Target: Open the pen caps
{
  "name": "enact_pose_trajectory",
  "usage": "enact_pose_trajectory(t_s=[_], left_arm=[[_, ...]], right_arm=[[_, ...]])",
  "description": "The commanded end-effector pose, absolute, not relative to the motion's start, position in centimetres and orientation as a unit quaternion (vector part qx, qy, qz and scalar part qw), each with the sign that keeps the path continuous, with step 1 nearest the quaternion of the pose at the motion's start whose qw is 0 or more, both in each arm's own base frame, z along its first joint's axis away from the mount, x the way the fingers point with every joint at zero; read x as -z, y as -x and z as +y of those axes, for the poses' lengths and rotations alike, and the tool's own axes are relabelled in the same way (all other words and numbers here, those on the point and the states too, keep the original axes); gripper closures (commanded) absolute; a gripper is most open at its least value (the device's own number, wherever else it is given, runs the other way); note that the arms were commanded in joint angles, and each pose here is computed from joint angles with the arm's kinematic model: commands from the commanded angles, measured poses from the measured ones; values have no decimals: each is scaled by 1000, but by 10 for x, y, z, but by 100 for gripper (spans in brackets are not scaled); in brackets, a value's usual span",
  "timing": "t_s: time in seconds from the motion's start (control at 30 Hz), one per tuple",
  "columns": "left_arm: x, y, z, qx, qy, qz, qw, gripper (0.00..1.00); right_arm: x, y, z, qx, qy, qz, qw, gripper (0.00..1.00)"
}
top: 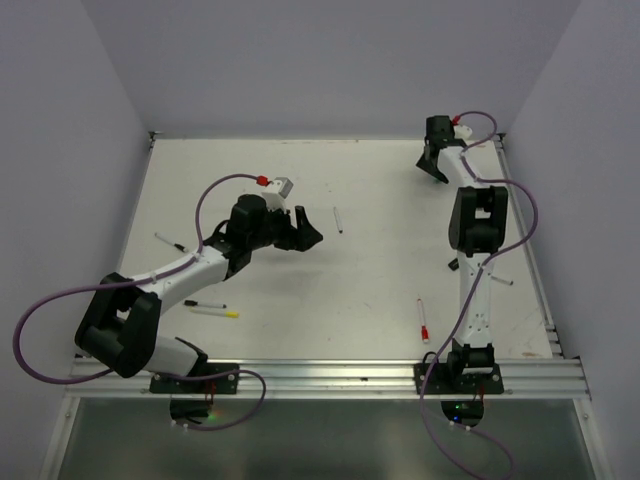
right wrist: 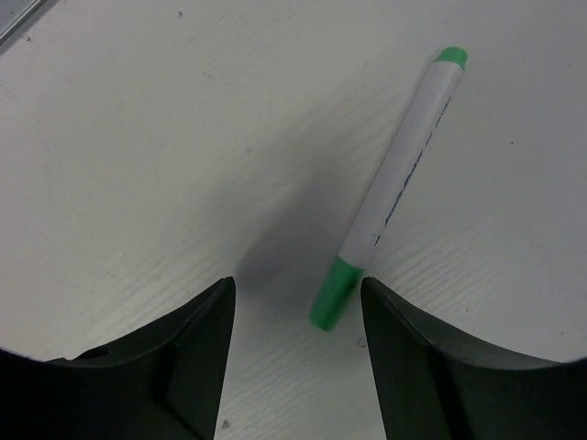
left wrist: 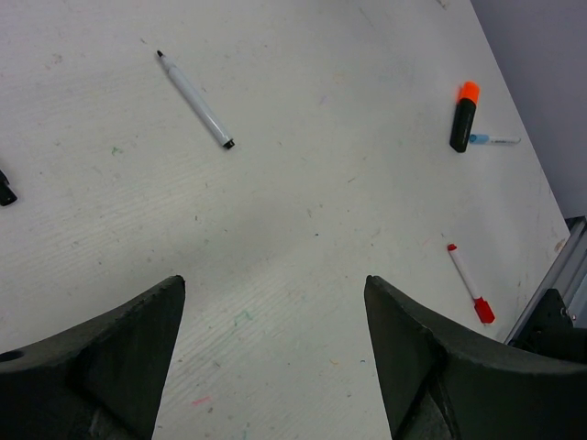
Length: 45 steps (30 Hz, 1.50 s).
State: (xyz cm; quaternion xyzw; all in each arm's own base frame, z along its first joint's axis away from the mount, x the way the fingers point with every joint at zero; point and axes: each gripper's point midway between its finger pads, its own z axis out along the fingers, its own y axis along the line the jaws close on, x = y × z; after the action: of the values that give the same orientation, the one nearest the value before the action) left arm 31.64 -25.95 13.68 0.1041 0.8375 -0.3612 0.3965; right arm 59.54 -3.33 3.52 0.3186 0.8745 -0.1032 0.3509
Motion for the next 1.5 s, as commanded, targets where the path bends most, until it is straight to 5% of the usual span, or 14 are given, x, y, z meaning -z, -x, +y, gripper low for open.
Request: enact_pose_trajectory(t_s=[0.0, 0.43, 0.57, 0.93, 1.47], left_arm=[[-144, -318, -264, 371, -118, 824, 412, 18], [-150, -318, -264, 375, -119, 821, 414, 18], [-155, -318, -264, 376, -118, 819, 418, 18], [-171, -318, -273, 410, -96, 810, 409, 18], [-212, -342, -276, 455, -43, 791, 407, 16]], right_arm=[[-41, -602, -44, 113, -336, 863, 361, 40], [-21, -582, -45, 109, -341, 877, 320, 71], [-17, -580, -40, 96, -332, 886, 310, 100], [-94, -561, 17, 31, -252, 886, 387, 100], [-150, -358, 200, -289, 45, 881, 371, 100]])
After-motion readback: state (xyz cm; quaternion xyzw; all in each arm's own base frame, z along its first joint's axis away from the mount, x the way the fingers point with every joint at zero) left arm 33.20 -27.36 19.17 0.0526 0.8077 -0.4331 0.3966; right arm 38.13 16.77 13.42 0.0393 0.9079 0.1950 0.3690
